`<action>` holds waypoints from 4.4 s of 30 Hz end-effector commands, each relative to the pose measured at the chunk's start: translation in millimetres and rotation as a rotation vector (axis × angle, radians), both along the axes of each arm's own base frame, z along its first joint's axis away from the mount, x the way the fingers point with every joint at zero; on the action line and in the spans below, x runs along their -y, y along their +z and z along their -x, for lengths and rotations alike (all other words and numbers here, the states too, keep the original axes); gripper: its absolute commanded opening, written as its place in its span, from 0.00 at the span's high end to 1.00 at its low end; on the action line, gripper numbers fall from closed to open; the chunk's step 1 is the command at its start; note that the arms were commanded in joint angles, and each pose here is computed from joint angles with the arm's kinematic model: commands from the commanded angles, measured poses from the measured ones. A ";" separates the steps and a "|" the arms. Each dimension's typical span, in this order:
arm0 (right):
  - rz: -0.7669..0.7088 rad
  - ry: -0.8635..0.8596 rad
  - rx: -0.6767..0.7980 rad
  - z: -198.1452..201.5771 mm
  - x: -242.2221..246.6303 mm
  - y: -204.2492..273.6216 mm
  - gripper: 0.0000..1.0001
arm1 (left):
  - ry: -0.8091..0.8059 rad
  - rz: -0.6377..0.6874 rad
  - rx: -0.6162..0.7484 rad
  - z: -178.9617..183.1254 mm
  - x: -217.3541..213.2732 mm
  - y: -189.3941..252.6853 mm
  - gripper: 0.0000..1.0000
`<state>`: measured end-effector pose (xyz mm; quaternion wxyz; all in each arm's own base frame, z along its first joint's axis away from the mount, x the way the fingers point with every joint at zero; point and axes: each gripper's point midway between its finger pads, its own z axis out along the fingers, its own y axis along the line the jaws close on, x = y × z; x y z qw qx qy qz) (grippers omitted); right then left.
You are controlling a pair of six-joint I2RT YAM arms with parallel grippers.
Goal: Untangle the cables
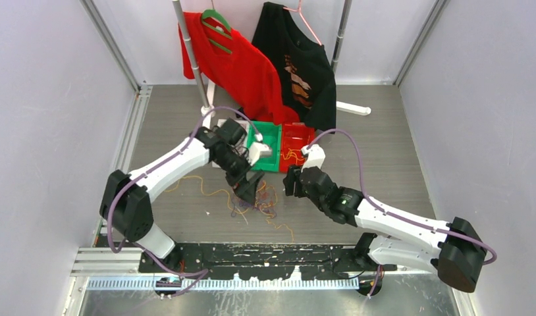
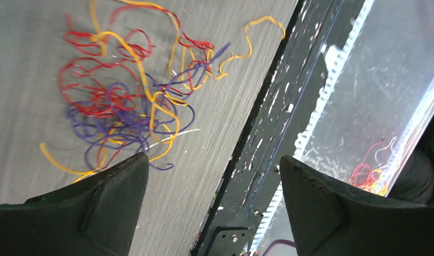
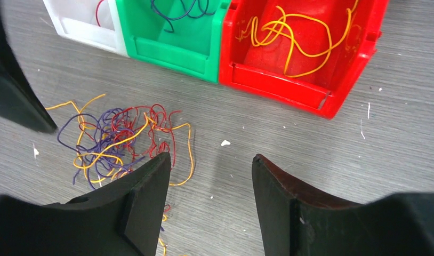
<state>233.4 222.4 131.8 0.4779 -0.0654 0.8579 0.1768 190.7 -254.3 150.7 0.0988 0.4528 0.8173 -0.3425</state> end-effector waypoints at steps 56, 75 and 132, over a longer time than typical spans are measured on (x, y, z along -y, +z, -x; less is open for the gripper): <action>-0.360 0.373 0.359 29.9 -56.7 98.4 0.20 | -0.106 -0.011 0.229 31.0 1.6 80.8 1.00; -0.228 0.432 0.493 12.6 -106.8 116.0 0.19 | -0.259 0.108 0.121 63.4 6.0 126.8 1.00; -0.518 0.350 0.286 50.3 -74.5 102.3 0.37 | -0.149 0.215 0.585 27.7 -10.9 201.8 1.00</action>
